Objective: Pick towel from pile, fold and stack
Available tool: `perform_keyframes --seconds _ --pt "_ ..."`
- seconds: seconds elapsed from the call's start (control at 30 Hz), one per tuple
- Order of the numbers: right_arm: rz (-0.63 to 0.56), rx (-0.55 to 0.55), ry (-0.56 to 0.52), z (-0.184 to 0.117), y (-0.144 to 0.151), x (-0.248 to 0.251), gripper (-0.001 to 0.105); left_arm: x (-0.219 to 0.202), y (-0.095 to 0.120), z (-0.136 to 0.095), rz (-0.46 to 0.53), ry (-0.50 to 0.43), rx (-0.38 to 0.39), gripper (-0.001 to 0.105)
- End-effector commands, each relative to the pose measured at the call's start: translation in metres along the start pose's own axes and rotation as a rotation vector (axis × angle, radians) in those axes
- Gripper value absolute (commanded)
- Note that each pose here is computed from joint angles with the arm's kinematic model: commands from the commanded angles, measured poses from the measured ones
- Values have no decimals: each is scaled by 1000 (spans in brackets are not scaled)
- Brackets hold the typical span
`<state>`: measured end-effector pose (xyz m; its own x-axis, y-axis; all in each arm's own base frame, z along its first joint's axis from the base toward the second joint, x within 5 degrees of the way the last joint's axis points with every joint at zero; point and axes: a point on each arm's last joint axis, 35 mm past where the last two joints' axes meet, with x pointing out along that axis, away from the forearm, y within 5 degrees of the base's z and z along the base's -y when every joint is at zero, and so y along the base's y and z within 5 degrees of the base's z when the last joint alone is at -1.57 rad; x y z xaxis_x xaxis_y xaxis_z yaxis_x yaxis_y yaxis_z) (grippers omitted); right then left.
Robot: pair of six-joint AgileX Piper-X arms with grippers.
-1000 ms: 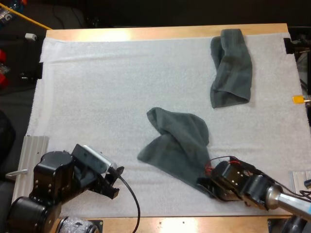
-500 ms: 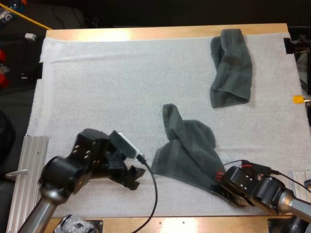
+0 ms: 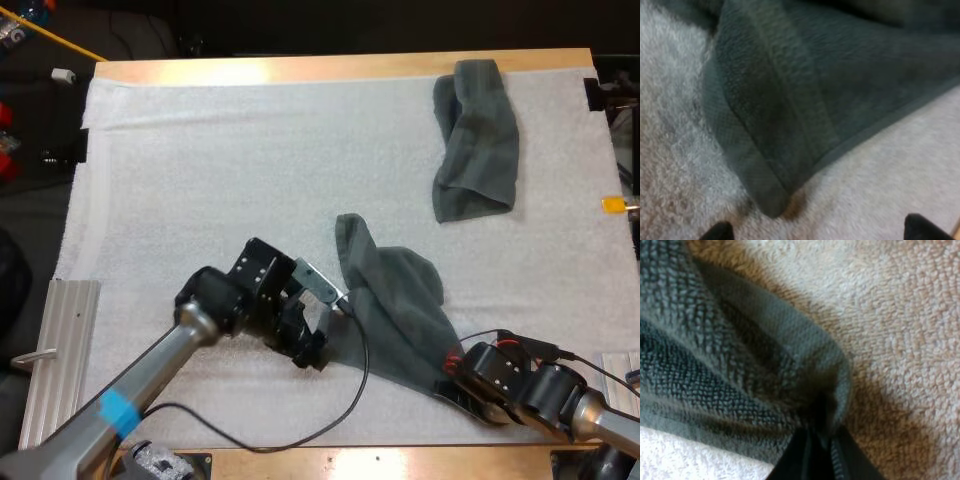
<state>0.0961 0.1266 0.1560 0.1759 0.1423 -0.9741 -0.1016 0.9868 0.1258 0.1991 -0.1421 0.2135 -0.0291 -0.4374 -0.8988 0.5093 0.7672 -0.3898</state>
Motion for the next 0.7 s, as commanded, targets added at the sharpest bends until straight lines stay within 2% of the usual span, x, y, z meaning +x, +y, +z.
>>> perform_keyframes --seconds 0.0,0.37,0.43,0.5,0.63,0.67 --pt "-11 -2 -10 0 -1 -2 0 6 1 3 -6 4 -9 66" --pt "-11 -2 -10 0 -1 -2 0 55 21 8 4 162 -77 66" --pt "-11 -2 -10 0 -1 -2 0 61 23 8 -17 177 -85 66" --pt "-11 -2 -10 0 -1 -2 0 65 22 9 -79 186 -93 65" --pt "-11 -2 -10 0 -1 -2 0 66 21 10 -136 180 -94 54" --pt "-11 -2 -10 0 -1 -2 0 66 21 10 -136 180 -94 47"
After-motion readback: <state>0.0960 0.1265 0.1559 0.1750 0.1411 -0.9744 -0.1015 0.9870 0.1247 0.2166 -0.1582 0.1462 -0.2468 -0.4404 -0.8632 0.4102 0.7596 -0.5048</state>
